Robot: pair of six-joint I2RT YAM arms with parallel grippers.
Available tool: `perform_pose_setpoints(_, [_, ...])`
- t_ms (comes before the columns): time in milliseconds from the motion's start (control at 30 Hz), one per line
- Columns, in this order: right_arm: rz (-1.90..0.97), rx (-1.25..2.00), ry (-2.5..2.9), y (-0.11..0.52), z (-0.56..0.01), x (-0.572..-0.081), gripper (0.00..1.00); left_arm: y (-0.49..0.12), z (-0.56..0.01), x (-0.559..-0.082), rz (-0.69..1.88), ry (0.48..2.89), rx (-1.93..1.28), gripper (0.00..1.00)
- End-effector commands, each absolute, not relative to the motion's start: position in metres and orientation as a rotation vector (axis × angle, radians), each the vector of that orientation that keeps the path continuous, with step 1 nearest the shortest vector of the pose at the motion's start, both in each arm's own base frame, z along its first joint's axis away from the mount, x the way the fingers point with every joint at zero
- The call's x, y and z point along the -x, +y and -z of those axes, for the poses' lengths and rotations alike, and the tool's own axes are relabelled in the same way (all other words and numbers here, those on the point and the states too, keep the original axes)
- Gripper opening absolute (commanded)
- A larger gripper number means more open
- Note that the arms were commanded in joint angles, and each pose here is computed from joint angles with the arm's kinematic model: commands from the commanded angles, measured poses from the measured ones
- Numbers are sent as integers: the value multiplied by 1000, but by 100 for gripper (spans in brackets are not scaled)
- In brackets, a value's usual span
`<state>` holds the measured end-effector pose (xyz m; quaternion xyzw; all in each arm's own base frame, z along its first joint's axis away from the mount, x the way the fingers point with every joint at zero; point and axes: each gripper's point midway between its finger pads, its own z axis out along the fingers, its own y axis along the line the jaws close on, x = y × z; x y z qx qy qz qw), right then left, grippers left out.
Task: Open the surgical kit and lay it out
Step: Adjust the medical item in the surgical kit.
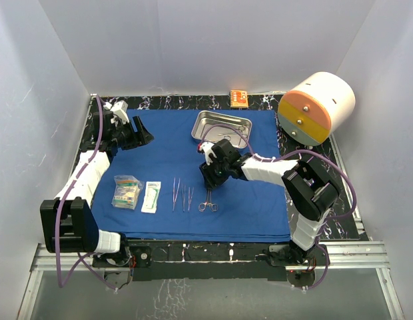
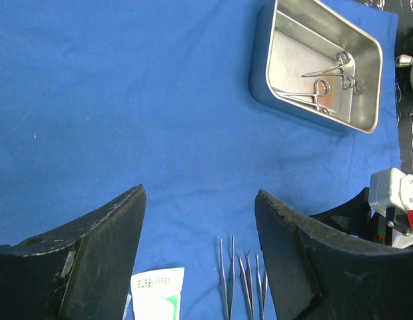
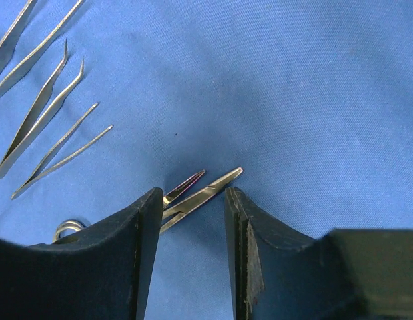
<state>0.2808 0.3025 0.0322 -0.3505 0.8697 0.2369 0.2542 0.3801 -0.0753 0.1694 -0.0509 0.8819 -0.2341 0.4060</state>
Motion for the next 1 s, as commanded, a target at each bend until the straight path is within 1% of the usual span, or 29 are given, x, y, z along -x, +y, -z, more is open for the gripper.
perform_pose_setpoints(0, [-638,940,2342,309,-32,-282,40,-71,-179,-380,573,2186,109,65])
perform_pose_setpoints(700, [-628,931,2310,314,-44,-286,37,-70,-175,-378,567,2191,111,66])
perform_pose_setpoints(833, [-599,927,2295,312,-49,-290,41,-69,-175,-378,558,2191,106,66])
perform_pose_setpoints(967, [-563,925,2219,311,-74,-300,44,-68,-175,-377,543,2205,97,68])
